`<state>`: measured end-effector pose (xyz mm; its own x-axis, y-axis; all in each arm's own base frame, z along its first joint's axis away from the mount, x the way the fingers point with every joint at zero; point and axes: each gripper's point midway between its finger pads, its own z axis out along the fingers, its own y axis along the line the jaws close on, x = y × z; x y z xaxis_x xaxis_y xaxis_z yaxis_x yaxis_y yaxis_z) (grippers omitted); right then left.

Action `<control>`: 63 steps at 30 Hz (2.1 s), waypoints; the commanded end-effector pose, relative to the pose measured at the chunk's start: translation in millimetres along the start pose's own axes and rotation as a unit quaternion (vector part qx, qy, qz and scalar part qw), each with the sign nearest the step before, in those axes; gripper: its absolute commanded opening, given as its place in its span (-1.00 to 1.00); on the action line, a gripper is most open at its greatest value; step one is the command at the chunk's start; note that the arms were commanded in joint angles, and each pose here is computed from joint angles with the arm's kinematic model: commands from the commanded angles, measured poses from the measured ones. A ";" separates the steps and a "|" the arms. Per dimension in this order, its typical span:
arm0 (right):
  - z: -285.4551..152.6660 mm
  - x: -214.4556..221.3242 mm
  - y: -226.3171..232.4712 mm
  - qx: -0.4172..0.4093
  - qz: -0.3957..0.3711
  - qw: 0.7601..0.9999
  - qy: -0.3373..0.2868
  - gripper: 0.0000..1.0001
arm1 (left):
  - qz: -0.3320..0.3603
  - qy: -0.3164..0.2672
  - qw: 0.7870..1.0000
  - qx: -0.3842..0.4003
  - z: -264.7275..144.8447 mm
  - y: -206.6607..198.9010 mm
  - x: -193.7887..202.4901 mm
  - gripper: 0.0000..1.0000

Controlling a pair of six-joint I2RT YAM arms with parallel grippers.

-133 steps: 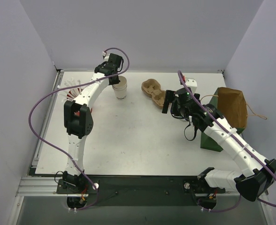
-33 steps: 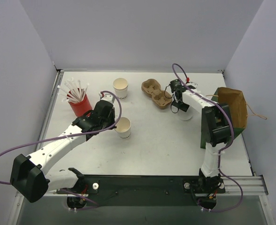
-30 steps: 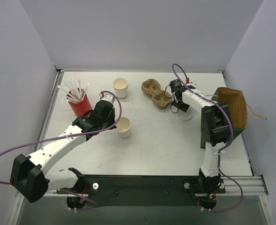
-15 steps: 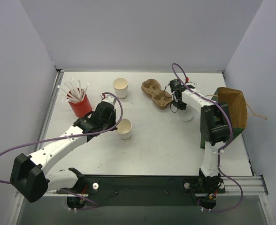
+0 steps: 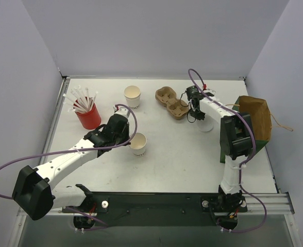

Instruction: Pack the takeout coffee

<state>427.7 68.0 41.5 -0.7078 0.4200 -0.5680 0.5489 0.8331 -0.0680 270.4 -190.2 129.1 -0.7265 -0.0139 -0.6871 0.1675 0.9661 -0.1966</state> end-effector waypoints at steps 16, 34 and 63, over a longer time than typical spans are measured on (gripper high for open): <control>-45.0 -21.3 -5.9 -0.008 -0.021 1.000 -0.020 -1.00 | -0.005 -0.046 0.999 0.019 -8.0 -12.5 -27.2 -0.16; -177.2 -36.8 35.7 -0.228 -0.050 0.972 0.000 -1.00 | -0.063 -0.097 0.982 0.151 -63.2 -35.0 -102.0 0.52; -445.2 -7.6 130.8 -0.784 0.034 0.603 0.142 -1.00 | -0.124 -0.147 0.889 0.415 -134.9 -86.2 -162.8 0.95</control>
<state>324.3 324.0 361.2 -0.8725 0.3695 -0.3197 -0.2591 0.2050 0.9439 289.3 -240.9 315.8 -0.6883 -0.3579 -0.6310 0.4592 0.4584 -0.7609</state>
